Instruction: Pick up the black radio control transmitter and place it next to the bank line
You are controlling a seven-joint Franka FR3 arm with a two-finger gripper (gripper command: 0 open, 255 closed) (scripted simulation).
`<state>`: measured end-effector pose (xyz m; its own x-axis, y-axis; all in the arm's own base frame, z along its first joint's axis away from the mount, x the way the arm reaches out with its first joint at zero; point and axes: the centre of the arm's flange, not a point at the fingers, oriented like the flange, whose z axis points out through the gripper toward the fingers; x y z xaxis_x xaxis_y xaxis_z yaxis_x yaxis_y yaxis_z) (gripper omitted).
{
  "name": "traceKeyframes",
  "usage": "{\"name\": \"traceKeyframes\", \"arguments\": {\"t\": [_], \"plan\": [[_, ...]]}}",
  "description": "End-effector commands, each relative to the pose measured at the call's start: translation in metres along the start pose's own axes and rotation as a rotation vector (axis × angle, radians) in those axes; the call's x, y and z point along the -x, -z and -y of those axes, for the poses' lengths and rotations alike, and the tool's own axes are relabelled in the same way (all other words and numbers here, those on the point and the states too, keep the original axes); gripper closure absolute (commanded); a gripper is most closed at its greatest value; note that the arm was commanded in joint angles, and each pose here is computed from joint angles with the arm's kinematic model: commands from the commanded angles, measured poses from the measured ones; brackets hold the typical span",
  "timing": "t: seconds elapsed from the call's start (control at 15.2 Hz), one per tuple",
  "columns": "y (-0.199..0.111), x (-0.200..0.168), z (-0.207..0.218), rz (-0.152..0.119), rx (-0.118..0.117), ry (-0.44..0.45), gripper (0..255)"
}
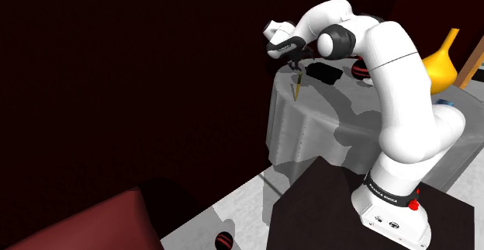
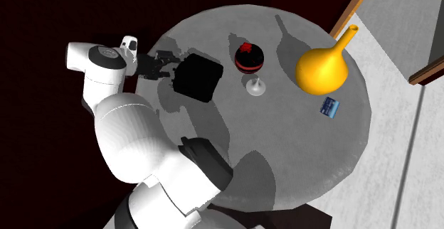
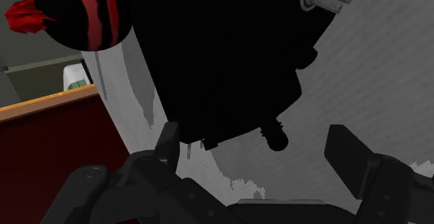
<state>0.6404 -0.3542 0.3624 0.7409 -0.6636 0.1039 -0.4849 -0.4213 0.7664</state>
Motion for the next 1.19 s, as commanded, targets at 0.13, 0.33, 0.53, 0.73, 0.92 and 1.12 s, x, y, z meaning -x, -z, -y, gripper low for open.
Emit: {"name": "traceKeyframes", "arguments": {"t": [0.13,0.33,0.53,0.73,0.92,1.12], "plan": [[-0.0192,-0.0005,-0.0004,0.0,0.0,0.0,0],[-0.0192,-0.0006,-0.0004,0.0,0.0,-0.001,0],[-0.0192,-0.0006,-0.0004,0.0,0.0,-0.001,0],[-0.0192,-0.0006,-0.0004,0.0,0.0,-0.001,255],[-0.0193,-0.0006,-0.0004,0.0,0.0,-0.001,255],[-0.0191,-0.0002,-0.0003,0.0,0.0,-0.001,255]]}}
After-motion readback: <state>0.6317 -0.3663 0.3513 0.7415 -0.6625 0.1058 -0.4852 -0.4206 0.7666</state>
